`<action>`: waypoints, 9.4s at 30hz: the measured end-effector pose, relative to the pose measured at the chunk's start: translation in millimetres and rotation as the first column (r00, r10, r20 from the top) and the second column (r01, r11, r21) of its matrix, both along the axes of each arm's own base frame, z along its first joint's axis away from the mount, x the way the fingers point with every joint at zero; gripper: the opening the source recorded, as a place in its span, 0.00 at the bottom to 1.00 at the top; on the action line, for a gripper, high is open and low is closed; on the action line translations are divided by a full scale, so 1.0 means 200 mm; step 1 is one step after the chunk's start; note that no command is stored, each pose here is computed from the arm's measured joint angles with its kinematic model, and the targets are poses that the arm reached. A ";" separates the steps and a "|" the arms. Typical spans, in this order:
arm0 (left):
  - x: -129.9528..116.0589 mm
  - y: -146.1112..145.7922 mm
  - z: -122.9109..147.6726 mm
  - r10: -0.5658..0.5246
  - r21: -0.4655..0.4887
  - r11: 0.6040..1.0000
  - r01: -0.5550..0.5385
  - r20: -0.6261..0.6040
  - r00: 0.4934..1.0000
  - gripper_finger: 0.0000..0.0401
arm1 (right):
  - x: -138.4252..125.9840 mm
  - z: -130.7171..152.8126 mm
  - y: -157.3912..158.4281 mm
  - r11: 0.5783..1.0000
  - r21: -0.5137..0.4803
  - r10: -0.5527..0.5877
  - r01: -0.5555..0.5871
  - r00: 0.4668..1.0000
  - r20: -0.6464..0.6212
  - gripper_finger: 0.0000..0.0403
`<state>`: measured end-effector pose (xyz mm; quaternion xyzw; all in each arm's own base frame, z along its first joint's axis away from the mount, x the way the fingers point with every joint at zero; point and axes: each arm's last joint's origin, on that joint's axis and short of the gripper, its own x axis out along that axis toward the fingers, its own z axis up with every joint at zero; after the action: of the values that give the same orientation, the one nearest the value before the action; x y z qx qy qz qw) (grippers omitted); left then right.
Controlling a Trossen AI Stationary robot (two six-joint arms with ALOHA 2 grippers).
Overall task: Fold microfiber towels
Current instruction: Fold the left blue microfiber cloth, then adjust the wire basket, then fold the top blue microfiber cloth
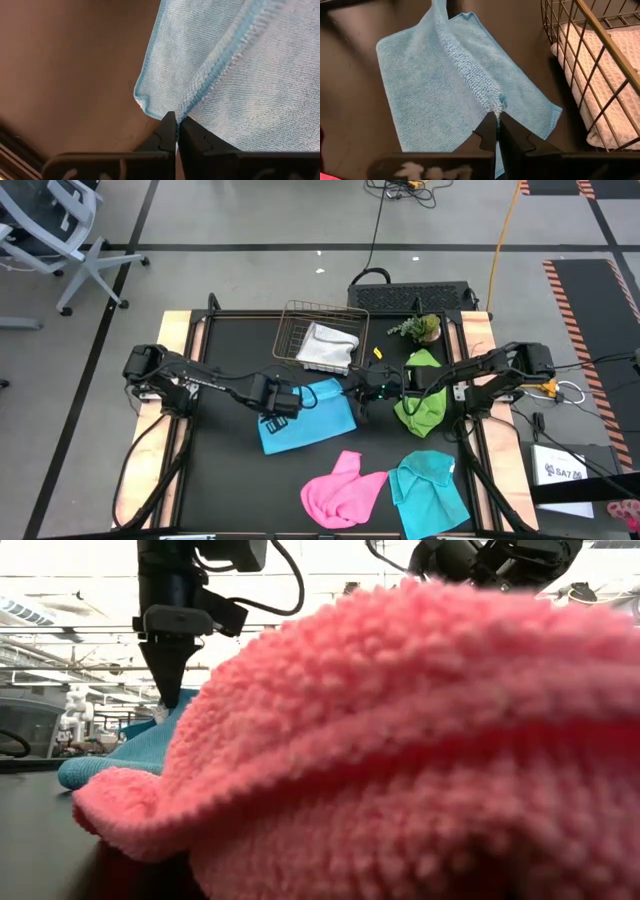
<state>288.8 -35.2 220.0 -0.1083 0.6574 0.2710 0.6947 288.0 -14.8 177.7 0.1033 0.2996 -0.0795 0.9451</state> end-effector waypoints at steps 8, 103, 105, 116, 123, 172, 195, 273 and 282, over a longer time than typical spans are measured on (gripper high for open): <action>-0.01 0.01 0.00 0.008 0.066 0.998 -0.008 -0.004 1.000 0.12 | 0.00 0.00 -0.01 0.997 -0.072 -0.042 0.041 0.999 -0.013 0.06; 0.11 0.37 0.07 0.082 0.325 0.931 -0.168 0.263 0.961 0.30 | 0.09 0.25 0.07 0.999 -0.015 0.052 -0.050 0.984 0.169 0.00; 0.11 0.37 0.07 0.077 0.325 0.932 -0.161 0.256 0.964 0.30 | 0.08 0.26 0.07 0.999 -0.007 0.045 -0.044 0.983 0.180 0.00; 0.14 0.09 0.06 -0.108 0.199 0.979 0.053 0.277 0.955 0.11 | 0.04 0.29 0.04 0.998 -0.056 0.001 0.007 0.989 0.151 0.00; 0.23 0.02 0.05 -0.203 0.125 0.978 0.166 0.406 0.891 0.02 | 0.04 0.29 0.02 0.998 -0.056 -0.016 0.024 0.990 0.143 0.00; 0.25 0.59 -0.23 0.007 0.142 0.989 -0.031 0.169 0.986 0.01 | -0.07 0.16 -0.09 0.943 -0.301 -0.208 0.143 0.958 -0.196 0.00; 0.23 0.67 -0.23 0.011 0.148 0.988 -0.033 0.151 0.988 0.01 | -0.16 0.02 -0.30 0.910 -0.326 -0.311 0.257 0.942 -0.126 0.00; 0.21 -0.26 -0.27 0.125 -0.016 0.992 -0.124 0.230 0.965 0.02 | -0.01 -0.08 0.28 0.969 0.226 0.114 -0.104 0.993 -0.033 0.00; 0.20 -0.26 -0.28 0.162 -0.020 0.987 -0.162 0.229 0.960 0.02 | 0.02 -0.29 0.31 0.970 0.232 0.119 -0.076 0.977 -0.175 0.00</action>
<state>329.6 -86.3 164.6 -0.1928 0.5617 0.3123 0.7415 292.1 47.8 119.0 0.1865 0.3990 -0.0079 0.8978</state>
